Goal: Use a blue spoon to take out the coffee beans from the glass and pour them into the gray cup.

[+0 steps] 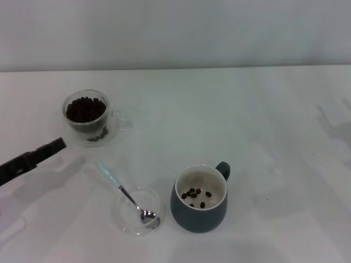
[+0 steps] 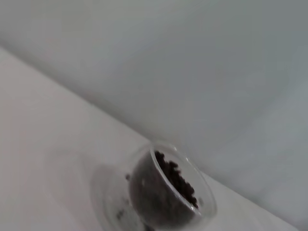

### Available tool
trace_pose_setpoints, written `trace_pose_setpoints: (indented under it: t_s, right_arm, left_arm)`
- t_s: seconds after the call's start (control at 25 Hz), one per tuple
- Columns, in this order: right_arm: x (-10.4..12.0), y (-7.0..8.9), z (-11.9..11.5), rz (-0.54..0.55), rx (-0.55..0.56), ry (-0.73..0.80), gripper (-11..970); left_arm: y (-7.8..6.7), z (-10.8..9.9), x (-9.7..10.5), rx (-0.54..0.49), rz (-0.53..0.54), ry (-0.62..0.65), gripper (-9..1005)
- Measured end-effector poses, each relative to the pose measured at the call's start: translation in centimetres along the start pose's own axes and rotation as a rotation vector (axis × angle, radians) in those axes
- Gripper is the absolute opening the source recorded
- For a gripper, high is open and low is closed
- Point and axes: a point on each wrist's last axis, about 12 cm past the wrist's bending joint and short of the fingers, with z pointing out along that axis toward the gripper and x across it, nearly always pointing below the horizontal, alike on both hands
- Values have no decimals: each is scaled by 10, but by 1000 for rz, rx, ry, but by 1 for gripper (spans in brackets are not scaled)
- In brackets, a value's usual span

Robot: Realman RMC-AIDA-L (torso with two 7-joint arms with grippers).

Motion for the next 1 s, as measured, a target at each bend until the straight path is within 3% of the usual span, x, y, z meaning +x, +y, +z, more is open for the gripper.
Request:
trace_pose_setpoints:
  t_s: [0.24, 0.48, 0.56, 1.0]
  right_arm:
    - [-4, 1, 0, 0, -9, -33, 727]
    - [-5, 5, -11, 6, -30, -50, 726]
    - [-4, 7, -15, 10, -42, -47, 726]
    - [-8, 33, -39, 76, -210, -80, 727]
  left_arm:
    - [-2, -28, -5, -9, 163, -74, 666]
    - [3, -63, -4, -39, 307, -241, 667]
    - [7, -86, 0, -101, 404, -340, 667]
    - [24, -117, 14, -322, 574, -557, 656]
